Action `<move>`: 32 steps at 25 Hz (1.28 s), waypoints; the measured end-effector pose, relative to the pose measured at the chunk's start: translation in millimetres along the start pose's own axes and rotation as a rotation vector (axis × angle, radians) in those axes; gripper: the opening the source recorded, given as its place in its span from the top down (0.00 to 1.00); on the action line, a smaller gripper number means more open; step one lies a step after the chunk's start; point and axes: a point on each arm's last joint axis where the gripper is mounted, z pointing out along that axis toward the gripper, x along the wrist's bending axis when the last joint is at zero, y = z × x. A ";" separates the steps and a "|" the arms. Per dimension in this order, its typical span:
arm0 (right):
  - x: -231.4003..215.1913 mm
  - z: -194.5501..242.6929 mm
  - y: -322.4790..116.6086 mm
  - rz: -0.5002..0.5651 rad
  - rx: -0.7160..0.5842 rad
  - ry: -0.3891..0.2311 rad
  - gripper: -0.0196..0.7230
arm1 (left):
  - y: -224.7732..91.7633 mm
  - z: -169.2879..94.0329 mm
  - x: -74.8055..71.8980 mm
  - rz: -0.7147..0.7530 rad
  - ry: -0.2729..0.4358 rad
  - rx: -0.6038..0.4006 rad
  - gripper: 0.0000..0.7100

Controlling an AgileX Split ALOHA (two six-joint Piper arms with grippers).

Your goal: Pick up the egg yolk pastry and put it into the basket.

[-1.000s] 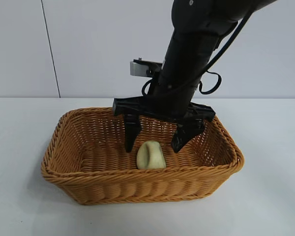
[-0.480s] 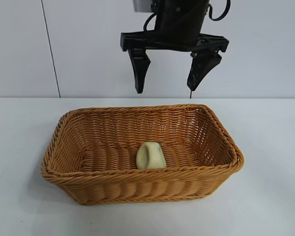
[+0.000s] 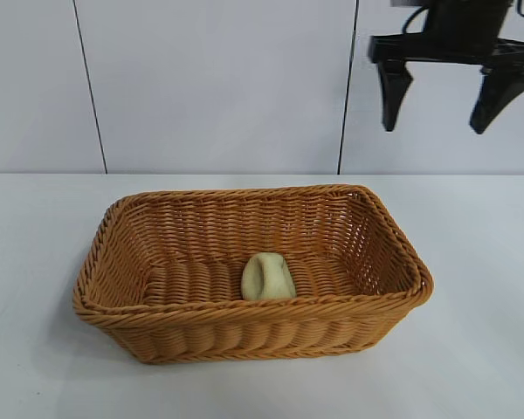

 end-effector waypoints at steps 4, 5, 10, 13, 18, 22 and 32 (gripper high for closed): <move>-3.0 9.2 -9.5 -0.016 0.047 0.000 0.04 | 0.0 0.0 0.0 0.000 0.000 0.000 0.05; -0.9 12.2 -14.3 -0.024 0.065 0.002 0.04 | 0.0 0.0 0.0 0.000 0.000 0.000 0.05; 11.2 9.6 -50.0 -0.077 0.141 0.009 0.04 | 0.0 0.0 0.0 0.000 0.000 0.000 0.05; 14.2 -3.4 -72.3 -0.097 0.150 0.018 0.04 | 0.0 0.0 0.0 0.000 0.000 0.000 0.05; 6.3 -30.4 -122.2 -0.103 0.152 0.018 0.04 | 0.0 0.0 0.0 0.000 0.000 0.000 0.05; -1.9 -54.0 -168.6 -0.109 0.119 0.027 0.04 | 0.0 0.0 0.0 0.000 0.000 0.000 0.05; -21.8 -63.5 -288.6 -0.193 -0.066 0.052 0.04 | 0.0 0.0 0.0 0.000 0.000 0.000 0.05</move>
